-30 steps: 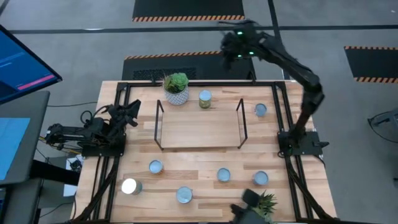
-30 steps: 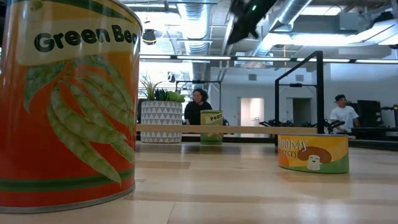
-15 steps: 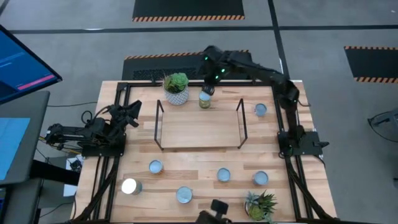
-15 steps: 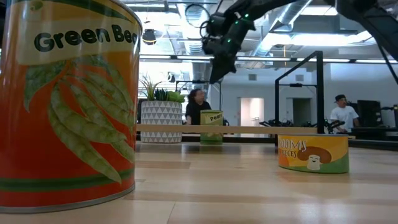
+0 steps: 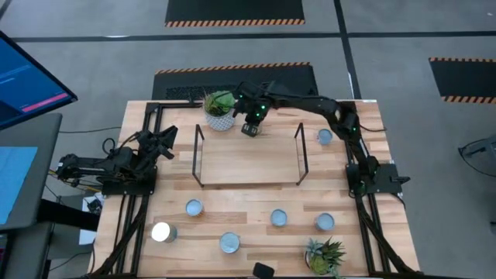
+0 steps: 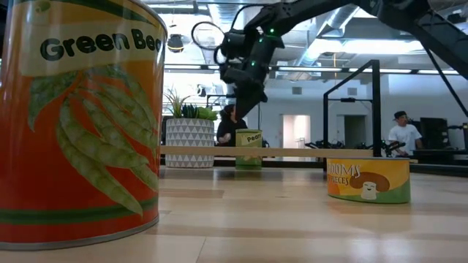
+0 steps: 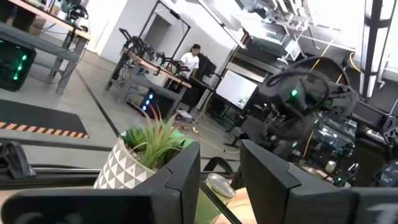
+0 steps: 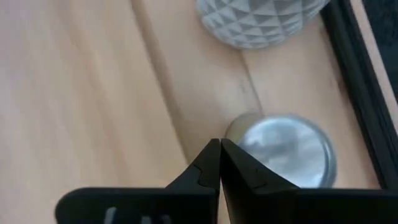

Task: Pick and place cans onto a shelf
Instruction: Put the canned pears on the shelf

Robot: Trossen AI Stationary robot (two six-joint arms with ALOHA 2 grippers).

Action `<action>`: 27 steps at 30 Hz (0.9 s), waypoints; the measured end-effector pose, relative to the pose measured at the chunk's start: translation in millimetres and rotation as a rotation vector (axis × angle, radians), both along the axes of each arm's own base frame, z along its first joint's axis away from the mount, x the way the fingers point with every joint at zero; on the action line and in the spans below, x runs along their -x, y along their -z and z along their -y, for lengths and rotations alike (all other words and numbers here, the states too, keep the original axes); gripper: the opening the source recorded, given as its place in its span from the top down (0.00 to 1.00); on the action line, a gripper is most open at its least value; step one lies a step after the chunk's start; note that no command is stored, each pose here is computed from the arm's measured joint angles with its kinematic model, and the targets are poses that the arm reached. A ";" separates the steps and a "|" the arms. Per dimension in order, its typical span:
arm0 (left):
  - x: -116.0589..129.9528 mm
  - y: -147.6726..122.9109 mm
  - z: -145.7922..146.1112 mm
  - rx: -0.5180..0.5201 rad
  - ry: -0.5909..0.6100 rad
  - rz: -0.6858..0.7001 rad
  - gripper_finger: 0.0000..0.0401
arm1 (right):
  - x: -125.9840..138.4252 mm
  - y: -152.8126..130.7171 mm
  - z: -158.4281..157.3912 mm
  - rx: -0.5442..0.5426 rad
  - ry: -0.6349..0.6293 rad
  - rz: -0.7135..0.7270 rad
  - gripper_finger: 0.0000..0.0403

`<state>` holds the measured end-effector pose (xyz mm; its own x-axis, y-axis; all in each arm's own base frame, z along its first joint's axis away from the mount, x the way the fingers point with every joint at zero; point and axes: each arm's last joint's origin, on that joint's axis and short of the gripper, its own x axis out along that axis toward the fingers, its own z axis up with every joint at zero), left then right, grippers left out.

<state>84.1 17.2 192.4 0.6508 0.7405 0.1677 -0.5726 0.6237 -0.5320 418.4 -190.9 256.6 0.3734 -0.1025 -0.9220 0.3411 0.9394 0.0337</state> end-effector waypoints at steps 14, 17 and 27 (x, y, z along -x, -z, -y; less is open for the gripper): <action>-0.7 2.6 0.0 0.000 0.001 -0.028 0.74 | -2.5 -2.9 1.9 -0.010 0.034 0.048 0.74; -0.8 3.1 0.0 0.000 0.000 -0.034 0.74 | -2.3 -2.8 1.8 -0.011 0.034 0.046 0.65; -0.8 3.0 0.0 0.000 0.000 -0.034 0.74 | -2.9 -1.4 3.2 -0.005 0.103 0.054 0.48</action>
<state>84.9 17.2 189.3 0.6562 0.7404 0.1455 -0.5900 0.6237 -0.5127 421.3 -194.1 258.0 0.4099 -0.1381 -0.9016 0.4332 0.8993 0.0592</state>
